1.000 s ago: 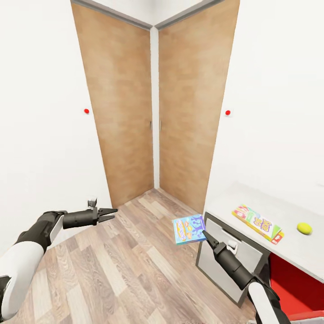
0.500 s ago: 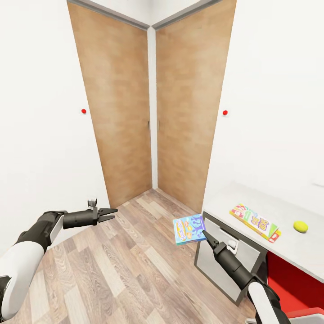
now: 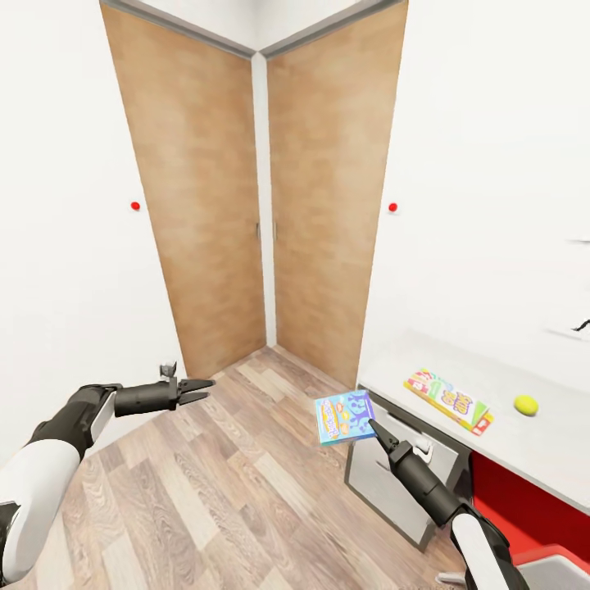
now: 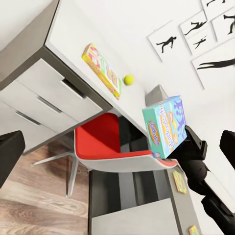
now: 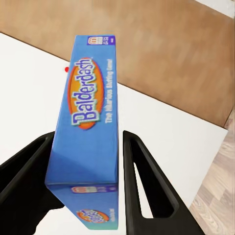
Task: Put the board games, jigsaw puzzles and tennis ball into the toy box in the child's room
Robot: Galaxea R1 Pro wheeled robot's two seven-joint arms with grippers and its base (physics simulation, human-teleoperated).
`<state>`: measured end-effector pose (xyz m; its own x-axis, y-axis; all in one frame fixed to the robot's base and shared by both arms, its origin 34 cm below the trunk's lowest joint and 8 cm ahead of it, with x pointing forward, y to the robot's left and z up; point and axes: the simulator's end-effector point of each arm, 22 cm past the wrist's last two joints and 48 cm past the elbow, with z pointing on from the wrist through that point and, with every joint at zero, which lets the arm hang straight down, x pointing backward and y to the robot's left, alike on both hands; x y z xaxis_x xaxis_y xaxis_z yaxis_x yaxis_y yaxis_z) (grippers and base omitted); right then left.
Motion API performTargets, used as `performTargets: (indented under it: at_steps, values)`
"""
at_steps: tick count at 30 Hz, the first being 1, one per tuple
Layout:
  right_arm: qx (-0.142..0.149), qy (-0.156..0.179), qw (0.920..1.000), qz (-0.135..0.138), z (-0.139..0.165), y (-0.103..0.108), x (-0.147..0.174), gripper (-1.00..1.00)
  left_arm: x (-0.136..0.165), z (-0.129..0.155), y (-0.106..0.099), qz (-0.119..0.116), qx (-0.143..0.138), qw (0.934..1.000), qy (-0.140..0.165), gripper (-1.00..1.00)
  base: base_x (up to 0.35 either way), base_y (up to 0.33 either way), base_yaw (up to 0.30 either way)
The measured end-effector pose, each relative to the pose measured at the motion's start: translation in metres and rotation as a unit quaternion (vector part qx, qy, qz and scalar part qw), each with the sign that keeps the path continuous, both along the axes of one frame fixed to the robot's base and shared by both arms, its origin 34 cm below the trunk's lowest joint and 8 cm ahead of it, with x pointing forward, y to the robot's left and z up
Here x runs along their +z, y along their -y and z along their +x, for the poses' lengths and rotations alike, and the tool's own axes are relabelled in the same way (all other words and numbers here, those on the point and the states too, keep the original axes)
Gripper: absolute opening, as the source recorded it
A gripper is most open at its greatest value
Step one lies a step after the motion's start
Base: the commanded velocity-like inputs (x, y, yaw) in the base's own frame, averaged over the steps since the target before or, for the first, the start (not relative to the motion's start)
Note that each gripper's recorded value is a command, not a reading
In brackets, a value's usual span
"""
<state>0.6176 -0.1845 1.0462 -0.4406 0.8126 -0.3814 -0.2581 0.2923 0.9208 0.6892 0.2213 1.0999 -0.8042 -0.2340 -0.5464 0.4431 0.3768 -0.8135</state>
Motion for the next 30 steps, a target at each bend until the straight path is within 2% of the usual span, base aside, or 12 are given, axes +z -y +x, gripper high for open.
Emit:
performTargets:
  at_steps: [6,16,30]
  values:
    - [0.0,0.003,1.0,0.0,-0.0004,0.0001,0.0031,-1.0,0.0038,-0.0007,0.0002,0.0,0.0,1.0,0.003,1.0,0.038,0.056,-0.234]
    - [0.0,0.008,1.0,0.0,-0.0011,-0.0001,0.0084,-1.0,0.0092,-0.0018,0.0008,0.0,0.0,1.0,0.008,1.0,0.183,0.144,-0.218]
    - [-0.001,0.01,0.9999,0.002,-0.0008,0.0016,0.0099,-1.0,0.0099,-0.0019,0.0008,0.0,-0.001,1.0,0.009,1.0,0.144,0.092,-0.015]
